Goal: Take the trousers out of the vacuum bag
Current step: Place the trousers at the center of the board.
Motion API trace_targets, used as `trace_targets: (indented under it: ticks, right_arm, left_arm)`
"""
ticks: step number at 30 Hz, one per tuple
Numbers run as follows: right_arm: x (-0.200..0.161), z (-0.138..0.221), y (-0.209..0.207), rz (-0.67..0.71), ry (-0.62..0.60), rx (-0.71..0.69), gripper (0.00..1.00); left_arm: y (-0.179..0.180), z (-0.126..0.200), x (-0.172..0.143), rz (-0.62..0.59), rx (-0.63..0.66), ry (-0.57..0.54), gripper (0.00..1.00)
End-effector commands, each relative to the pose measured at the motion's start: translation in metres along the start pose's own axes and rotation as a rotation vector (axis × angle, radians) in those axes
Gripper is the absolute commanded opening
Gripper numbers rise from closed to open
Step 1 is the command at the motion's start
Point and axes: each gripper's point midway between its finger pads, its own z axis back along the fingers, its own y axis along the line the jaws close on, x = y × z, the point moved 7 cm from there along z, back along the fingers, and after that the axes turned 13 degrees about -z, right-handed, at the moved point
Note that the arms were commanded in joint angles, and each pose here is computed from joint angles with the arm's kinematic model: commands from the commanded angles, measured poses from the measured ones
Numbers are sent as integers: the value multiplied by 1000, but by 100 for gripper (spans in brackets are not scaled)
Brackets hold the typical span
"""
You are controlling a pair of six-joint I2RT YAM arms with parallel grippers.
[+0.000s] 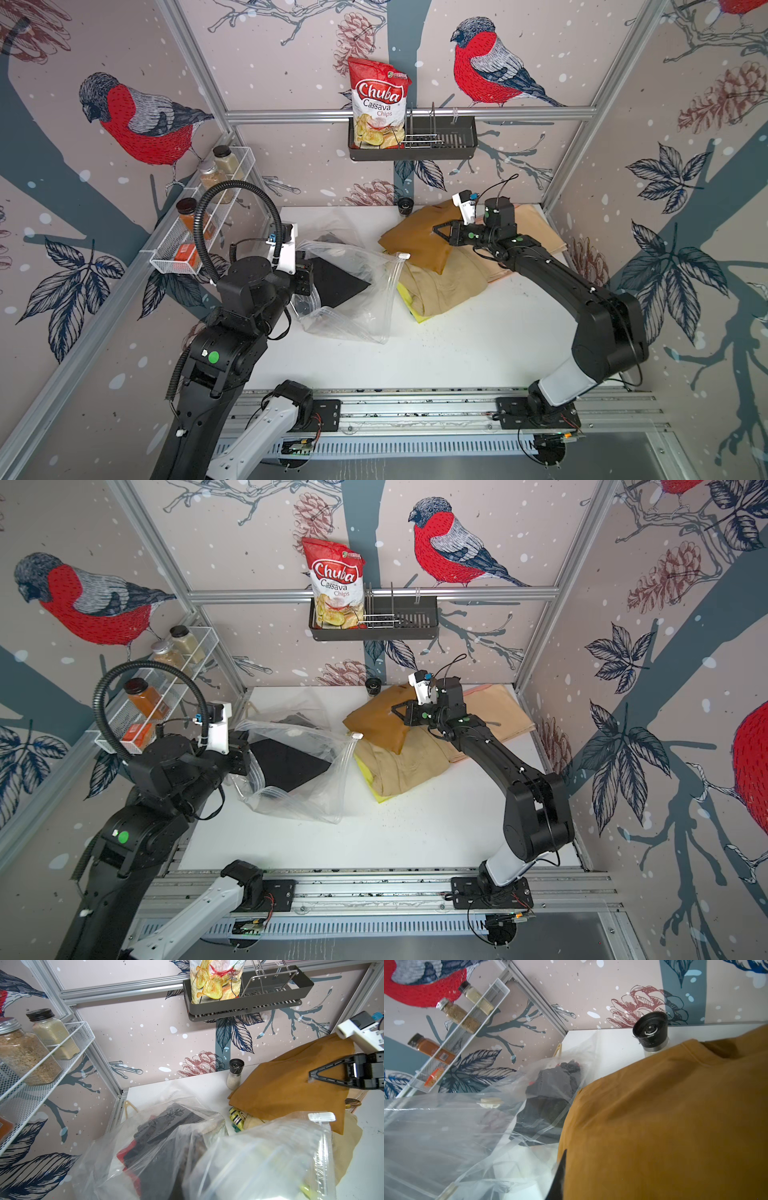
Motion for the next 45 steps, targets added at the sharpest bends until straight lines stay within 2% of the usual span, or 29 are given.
trace_targets:
  ticks: [1,4,7,15,20,25,30,33,37,38,40,42,45]
  right_arm:
    - [1,3,37,15,-105,75,0]
    - [-13,-1,52,14,-122,74,0]
    - [-24,-1,48,-39,-131,71,0]
    - [-57,19,10,-159,-195,-10,0]
    - [-80,29,-26,-221,-208,-119,0]
    - [-94,33,-43,-228,-211,-208,0]
    - [-92,43,-26,-158,-282,-278,0]
    - [-107,47,-44,-215,-303,-332,0]
    - [-133,43,-66,-340,-265,-361,0]
    - [-136,42,-67,-359,-258,-355,2]
    - [-139,38,-68,-378,-234,-347,14]
    - [-141,34,-69,-393,-210,-364,20]
    - [-144,29,-68,-391,-178,-389,42]
  left_arm:
    - [-1,-3,4,7,-6,-32,0]
    - [-3,-5,4,13,-18,-34,0]
    - [-3,-3,4,13,-24,-36,0]
    - [-4,-2,1,2,-30,-29,0]
    - [-6,-4,0,3,-41,-25,0]
    - [-6,-6,0,4,-43,-25,0]
    - [-8,-10,1,10,-55,-21,0]
    - [-10,-13,0,16,-65,-20,0]
    - [-11,-16,-1,17,-70,-16,0]
    - [-11,-16,-1,15,-72,-15,0]
    - [-12,-17,-2,15,-74,-14,0]
    - [-12,-19,-2,16,-77,-15,0]
    - [-13,-20,-3,19,-80,-20,0]
